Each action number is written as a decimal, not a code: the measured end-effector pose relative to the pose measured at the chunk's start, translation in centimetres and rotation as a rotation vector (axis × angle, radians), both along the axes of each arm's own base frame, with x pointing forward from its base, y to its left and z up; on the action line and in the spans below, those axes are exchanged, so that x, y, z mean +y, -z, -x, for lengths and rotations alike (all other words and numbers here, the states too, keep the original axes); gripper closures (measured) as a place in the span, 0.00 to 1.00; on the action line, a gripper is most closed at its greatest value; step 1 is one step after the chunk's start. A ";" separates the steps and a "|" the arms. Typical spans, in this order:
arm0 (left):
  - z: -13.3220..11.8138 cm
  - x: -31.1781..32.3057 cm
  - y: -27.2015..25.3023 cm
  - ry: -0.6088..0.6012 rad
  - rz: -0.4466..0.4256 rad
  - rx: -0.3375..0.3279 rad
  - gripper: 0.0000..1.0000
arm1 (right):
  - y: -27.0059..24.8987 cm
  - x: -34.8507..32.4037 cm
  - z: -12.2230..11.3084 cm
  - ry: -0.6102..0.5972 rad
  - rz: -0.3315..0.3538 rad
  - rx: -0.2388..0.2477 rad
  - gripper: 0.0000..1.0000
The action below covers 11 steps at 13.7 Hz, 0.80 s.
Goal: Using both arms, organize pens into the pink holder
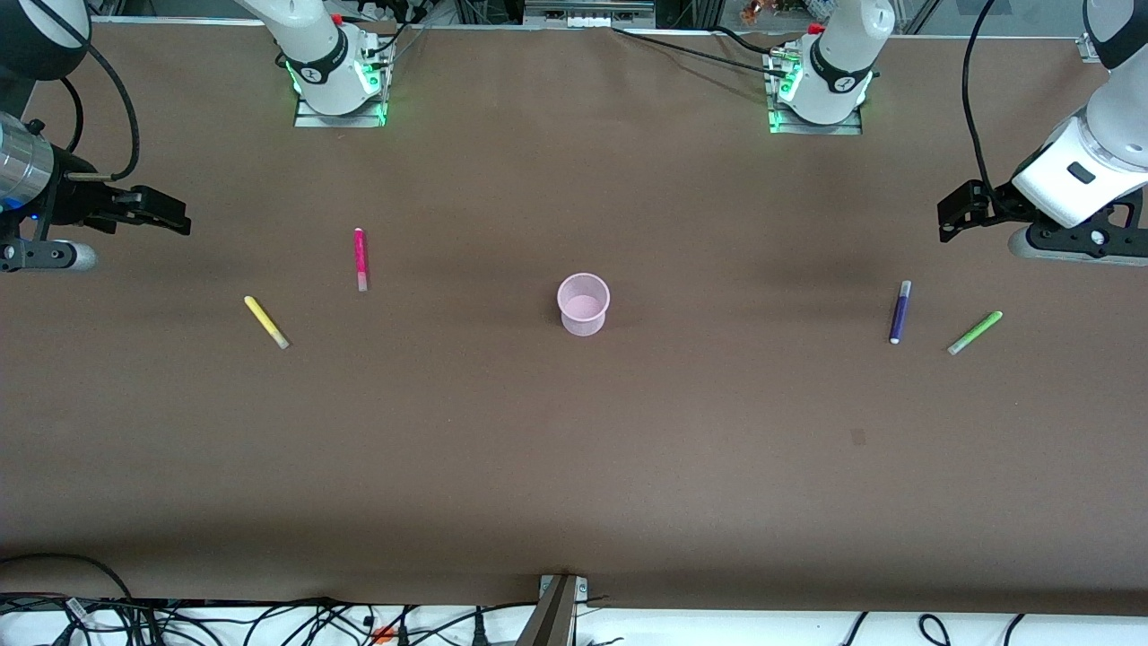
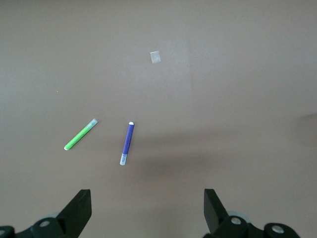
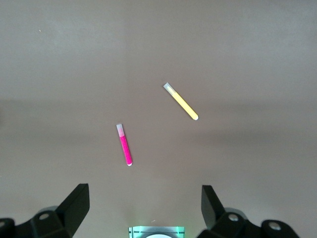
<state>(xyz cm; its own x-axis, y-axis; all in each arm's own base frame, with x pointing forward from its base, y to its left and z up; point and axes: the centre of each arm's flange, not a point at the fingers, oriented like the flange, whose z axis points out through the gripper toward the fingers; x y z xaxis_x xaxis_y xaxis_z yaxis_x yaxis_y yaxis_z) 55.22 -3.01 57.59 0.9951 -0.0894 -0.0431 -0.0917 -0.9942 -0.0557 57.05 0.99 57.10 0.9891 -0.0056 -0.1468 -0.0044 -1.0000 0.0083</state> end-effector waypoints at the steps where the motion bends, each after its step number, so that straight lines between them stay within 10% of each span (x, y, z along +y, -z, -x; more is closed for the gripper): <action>1: 0.0 0.0 0.0 0.000 0.000 0.001 0.00 | -0.2 0.0 0.0 0.000 0.001 -0.003 0.00; 7: -0.1 0.1 0.2 -0.002 0.000 0.007 0.00 | -0.4 -0.4 -0.1 0.006 0.003 -0.010 0.00; 11: 0.6 0.7 2.5 -0.018 -0.009 0.147 0.00 | -0.4 -0.4 -0.1 0.006 0.004 -0.009 0.00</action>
<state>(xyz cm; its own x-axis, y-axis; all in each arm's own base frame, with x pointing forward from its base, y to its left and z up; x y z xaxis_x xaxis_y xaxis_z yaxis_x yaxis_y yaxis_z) 54.64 -2.28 55.04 0.9795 -0.0707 -0.1887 -0.0818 -0.9953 -0.0519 57.13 0.62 57.52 0.9904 -0.0118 -0.1377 -0.0102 -0.9999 0.0124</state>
